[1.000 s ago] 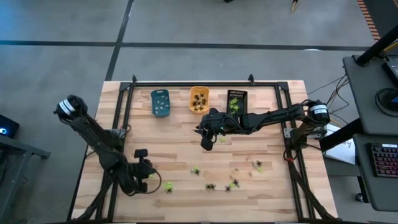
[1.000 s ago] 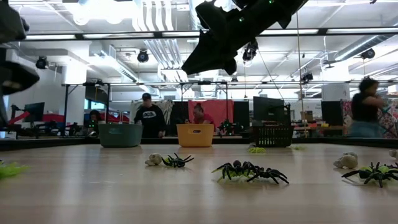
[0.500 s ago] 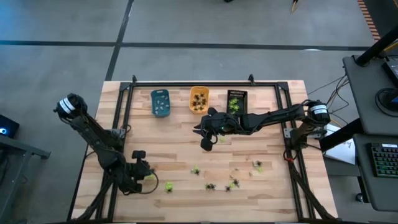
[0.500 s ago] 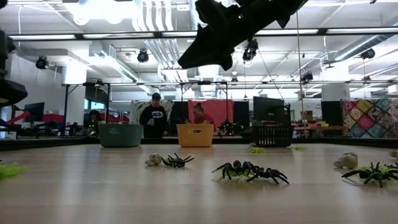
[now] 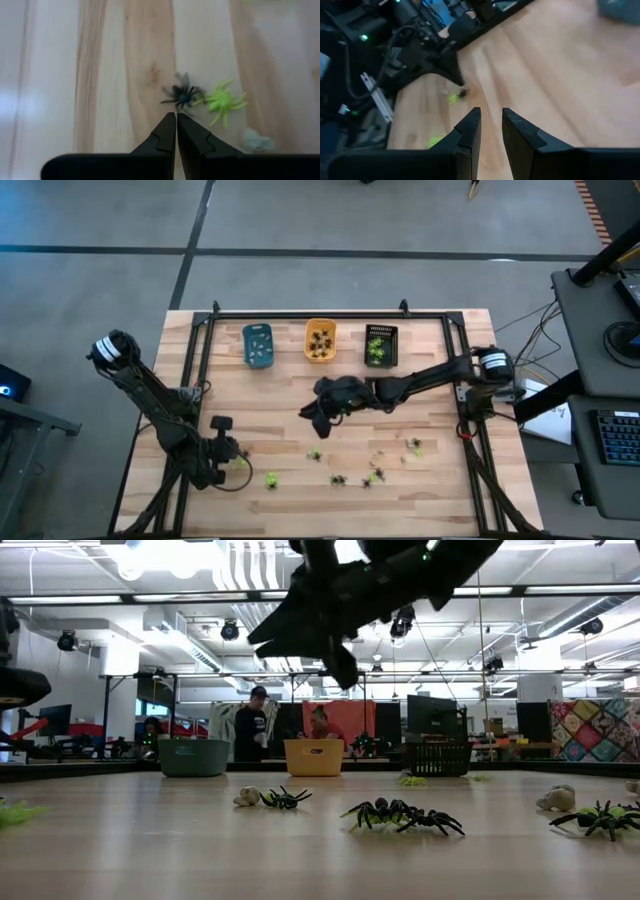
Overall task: Sort Halloween decoration
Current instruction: Put the black spider into the orange bin
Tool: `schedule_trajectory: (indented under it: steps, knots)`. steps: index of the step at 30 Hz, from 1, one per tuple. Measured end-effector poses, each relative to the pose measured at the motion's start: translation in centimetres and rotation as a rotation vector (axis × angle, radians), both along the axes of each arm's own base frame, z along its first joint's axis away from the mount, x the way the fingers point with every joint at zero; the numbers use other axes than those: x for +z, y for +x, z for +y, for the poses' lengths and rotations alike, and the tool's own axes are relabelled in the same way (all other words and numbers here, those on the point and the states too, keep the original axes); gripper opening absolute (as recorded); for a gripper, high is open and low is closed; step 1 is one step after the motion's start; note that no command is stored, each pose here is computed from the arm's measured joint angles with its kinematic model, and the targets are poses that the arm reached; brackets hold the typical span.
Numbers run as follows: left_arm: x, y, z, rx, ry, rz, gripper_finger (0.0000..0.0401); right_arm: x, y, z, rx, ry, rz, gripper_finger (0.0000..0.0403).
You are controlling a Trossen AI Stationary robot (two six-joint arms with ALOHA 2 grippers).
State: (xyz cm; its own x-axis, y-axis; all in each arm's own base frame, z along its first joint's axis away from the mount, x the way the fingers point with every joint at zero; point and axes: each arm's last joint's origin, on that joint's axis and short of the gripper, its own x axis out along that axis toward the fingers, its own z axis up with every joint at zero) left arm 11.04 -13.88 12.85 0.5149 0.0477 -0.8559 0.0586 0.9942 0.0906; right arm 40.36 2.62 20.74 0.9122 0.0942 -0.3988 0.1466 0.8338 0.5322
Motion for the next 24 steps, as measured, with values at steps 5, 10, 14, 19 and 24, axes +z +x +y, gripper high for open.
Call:
schedule_trajectory:
  steps: [5, 10, 14, 19, 24]
  knots:
    - [-0.8, -0.3, 0.4, 0.001, -0.005, -0.006, 0.0, -2.0, 1.4, 0.5, -0.028, 0.083, 0.008, 0.0068]
    - [-0.8, -0.3, 0.5, -0.004, -0.007, -0.004, 0.0, -2.4, 3.7, 1.6, 0.002, 0.112, -0.001, 0.0068]
    - [-0.4, -0.4, 0.5, -0.026, -0.004, 0.001, 0.0, -2.6, 5.7, 2.1, 0.029, 0.132, 0.03, 0.0068]
    - [0.1, -0.5, 0.6, -0.058, -0.007, -0.014, 0.0, -3.0, 7.9, 2.4, 0.025, 0.124, 0.115, 0.0068]
    - [0.7, -0.4, 0.5, -0.123, -0.002, -0.045, 0.0, -3.4, 9.5, 3.3, 0.035, 0.125, 0.159, 0.0068]
